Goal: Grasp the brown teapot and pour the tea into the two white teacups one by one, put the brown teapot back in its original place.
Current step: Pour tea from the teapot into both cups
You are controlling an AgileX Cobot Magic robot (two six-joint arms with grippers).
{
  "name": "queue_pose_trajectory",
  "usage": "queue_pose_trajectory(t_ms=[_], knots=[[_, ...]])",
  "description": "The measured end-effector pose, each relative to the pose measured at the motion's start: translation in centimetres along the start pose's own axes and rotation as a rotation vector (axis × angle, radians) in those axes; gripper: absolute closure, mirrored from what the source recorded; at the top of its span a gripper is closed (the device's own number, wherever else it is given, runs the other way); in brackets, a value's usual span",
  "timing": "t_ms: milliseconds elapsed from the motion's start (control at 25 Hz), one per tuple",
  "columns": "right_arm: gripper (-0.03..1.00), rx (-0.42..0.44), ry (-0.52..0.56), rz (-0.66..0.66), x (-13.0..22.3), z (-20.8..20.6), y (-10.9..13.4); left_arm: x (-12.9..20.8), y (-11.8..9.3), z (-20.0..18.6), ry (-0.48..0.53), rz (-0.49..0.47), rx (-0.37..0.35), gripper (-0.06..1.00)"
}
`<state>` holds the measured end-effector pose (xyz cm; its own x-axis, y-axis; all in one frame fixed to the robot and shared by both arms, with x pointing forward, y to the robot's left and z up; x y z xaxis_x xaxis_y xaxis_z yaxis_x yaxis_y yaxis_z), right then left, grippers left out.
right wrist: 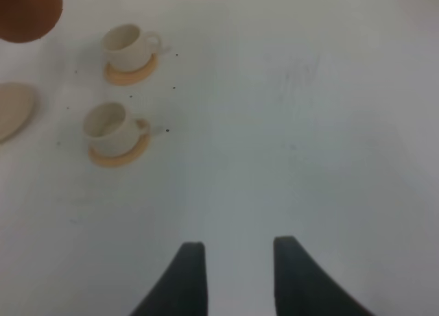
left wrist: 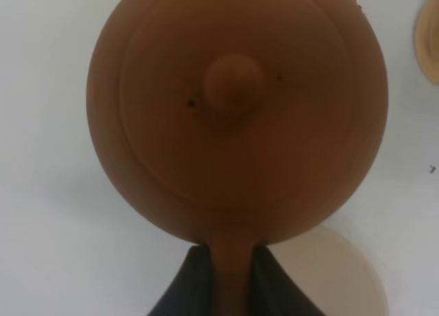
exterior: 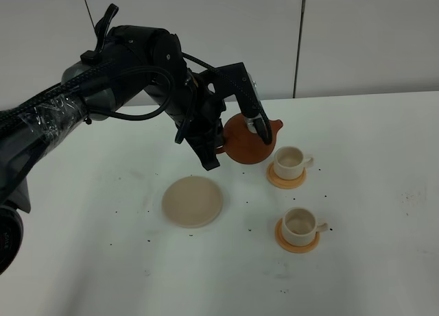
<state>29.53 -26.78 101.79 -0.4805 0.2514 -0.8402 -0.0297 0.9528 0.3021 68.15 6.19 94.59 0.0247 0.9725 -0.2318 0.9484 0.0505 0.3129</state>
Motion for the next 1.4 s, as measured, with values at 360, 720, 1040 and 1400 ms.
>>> queue_pose_trajectory(t_ms=[360, 720, 1040, 1400], knots=[[0.73, 0.0, 0.0, 0.0, 0.0, 0.0, 0.0, -0.8, 1.1, -2.5, -0.011, -0.025, -0.011, 0.78], [0.73, 0.0, 0.0, 0.0, 0.0, 0.0, 0.0, 1.2, 1.1, -1.6, 0.007, -0.119, 0.057, 0.78], [0.73, 0.0, 0.0, 0.0, 0.0, 0.0, 0.0, 1.6, 1.8, 0.0, 0.036, -0.132, 0.118, 0.78], [0.73, 0.0, 0.0, 0.0, 0.0, 0.0, 0.0, 0.3, 4.5, 0.3, -0.015, -0.125, 0.034, 0.78]])
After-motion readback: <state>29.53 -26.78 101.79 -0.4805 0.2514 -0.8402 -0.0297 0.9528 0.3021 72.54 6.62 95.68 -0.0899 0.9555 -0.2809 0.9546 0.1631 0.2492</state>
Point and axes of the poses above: a point on each arm's last joint axis where the gripper is mounted, z pointing out along that axis toward the gripper, y along the wrist's bending axis when the last joint is at zero, x = y × z, the point moved 7 cm from there along z, pointing out along that axis toward the gripper, and after that the axes turned 10 degrees about z, right-handed, at the moved point
